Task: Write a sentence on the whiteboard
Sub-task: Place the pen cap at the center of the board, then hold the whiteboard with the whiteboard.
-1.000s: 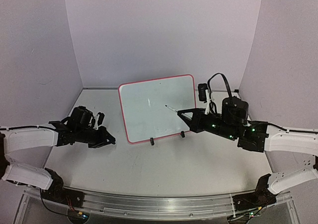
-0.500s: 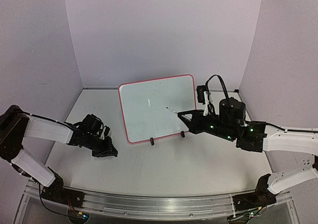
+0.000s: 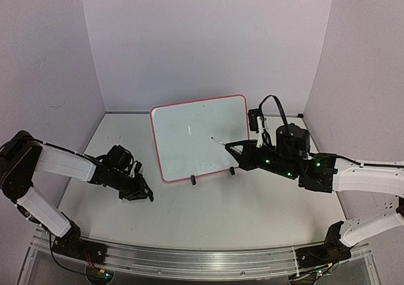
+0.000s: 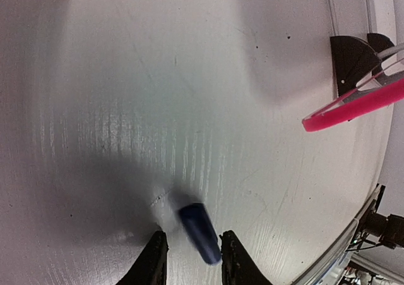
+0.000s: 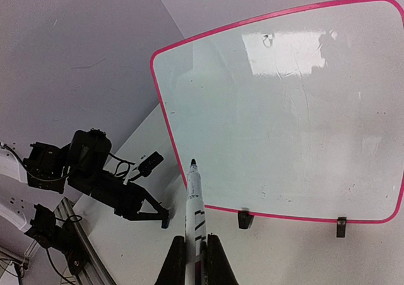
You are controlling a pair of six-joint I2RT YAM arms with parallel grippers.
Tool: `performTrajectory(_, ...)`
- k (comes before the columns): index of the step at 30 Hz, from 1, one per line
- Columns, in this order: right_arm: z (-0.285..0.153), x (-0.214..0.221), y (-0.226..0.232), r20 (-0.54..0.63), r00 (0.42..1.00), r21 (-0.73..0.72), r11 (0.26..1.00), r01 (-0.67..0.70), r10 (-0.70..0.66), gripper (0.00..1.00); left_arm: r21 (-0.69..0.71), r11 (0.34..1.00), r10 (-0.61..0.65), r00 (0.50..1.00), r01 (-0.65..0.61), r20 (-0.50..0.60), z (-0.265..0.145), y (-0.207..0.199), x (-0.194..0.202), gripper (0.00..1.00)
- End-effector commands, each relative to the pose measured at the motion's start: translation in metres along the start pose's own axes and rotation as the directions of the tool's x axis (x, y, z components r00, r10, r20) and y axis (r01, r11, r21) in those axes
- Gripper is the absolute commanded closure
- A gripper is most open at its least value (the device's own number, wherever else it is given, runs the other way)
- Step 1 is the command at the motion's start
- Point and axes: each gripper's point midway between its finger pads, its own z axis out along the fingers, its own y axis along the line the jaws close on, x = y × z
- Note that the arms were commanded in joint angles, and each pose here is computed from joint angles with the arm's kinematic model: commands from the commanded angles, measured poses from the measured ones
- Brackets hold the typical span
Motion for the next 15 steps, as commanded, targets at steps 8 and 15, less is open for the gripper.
performTrajectory(8,0.000,-0.020,0.010,0.037,0.999,0.001,1.000,0.020,-0.020,1.00,-0.039,0.997,0.067,0.991,-0.063,0.115,-0.033,-0.016,-0.025,0.45)
performTrajectory(15,0.004,-0.024,0.015,0.025,0.999,0.002,0.999,0.047,-0.047,1.00,-0.101,0.972,0.224,0.961,-0.210,0.160,-0.085,-0.041,-0.047,0.18)
